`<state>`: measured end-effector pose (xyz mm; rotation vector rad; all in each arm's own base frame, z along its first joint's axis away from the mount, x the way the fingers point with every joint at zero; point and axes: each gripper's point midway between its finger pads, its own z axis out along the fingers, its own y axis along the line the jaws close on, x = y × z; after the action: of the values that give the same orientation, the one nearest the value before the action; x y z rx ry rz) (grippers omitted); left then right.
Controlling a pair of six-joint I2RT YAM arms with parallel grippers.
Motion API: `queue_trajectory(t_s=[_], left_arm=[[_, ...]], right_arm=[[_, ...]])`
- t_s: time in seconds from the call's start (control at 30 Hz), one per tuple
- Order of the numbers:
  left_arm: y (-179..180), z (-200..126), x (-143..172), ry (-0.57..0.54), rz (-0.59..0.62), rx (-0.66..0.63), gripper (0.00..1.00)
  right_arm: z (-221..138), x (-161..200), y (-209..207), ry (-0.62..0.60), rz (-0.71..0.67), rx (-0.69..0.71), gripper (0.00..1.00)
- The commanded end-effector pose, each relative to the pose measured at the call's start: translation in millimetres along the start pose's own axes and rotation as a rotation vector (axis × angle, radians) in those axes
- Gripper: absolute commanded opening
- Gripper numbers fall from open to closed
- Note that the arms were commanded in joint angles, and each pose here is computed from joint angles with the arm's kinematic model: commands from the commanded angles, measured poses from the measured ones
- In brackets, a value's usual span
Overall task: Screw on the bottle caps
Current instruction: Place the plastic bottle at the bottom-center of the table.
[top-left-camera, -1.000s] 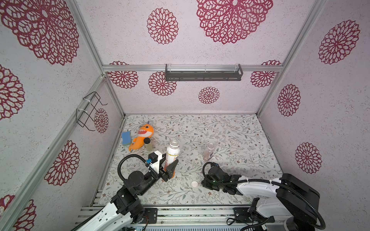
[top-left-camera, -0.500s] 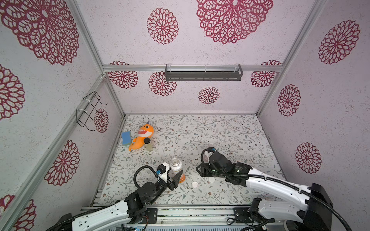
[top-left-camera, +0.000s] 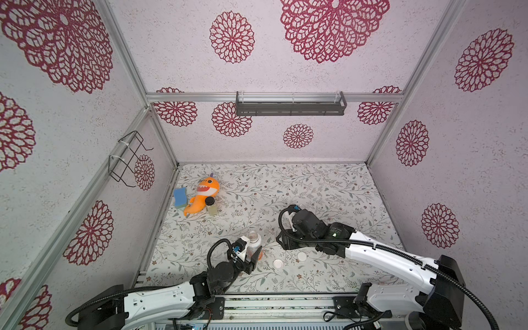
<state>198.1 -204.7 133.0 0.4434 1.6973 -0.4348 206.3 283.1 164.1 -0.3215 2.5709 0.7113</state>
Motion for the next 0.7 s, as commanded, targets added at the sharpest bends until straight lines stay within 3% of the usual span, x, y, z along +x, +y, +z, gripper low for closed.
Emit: queue_trajectory(t_s=[0.0, 0.4, 0.67], left_arm=[[4, 0, -4, -0.032, -0.049, -0.031, 0.66], [9, 2, 14, 0.002, -0.083, -0.065, 0.67], [6, 2, 16, 0.017, -0.081, -0.056, 0.8]], right_arm=[[-6, 1, -3, -0.014, 0.002, -0.007, 0.56], [31, 65, -48, 0.112, 0.111, 0.096, 0.49], [50, 80, -43, 0.149, 0.088, 0.125, 0.42]])
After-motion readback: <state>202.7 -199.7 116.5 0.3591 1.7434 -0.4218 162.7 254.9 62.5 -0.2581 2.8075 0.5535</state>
